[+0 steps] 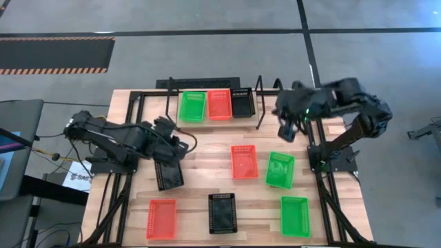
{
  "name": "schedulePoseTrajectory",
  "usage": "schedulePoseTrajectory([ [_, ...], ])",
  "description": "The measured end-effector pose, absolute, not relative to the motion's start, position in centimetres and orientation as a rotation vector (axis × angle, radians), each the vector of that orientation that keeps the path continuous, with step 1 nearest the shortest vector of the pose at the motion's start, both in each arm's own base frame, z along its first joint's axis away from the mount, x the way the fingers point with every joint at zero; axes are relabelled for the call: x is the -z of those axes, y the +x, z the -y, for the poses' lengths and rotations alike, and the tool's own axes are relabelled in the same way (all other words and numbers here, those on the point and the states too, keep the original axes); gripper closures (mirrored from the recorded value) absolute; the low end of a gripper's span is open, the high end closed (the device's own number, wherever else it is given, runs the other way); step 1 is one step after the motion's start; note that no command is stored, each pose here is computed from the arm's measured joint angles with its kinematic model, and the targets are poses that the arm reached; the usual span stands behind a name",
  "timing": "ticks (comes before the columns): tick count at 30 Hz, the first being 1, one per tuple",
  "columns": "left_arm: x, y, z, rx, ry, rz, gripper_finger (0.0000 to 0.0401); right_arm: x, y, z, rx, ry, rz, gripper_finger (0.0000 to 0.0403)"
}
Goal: Stack baskets on shelf by color
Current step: Stack the top orange bin on top of the orange bin on the shelf
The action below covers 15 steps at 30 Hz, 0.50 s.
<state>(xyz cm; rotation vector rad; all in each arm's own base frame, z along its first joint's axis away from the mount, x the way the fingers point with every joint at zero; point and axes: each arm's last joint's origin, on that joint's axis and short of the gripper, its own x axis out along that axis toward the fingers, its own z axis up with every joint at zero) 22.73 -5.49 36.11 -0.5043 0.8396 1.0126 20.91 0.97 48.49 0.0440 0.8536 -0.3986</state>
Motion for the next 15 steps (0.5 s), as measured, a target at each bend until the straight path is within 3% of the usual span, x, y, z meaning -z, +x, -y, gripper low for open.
schedulePoseTrajectory([
  [7,-32.0,22.9,5.2,-1.055,-0.456,-0.959,0.0269,-44.7,19.2,-3.7,0.504,0.342,-0.903,0.0402],
  [15,-30.1,23.4,4.7,-0.92,-0.336,-1.112,0.0269,-38.7,19.3,-7.8,0.82,0.692,-0.872,0.0402],
])
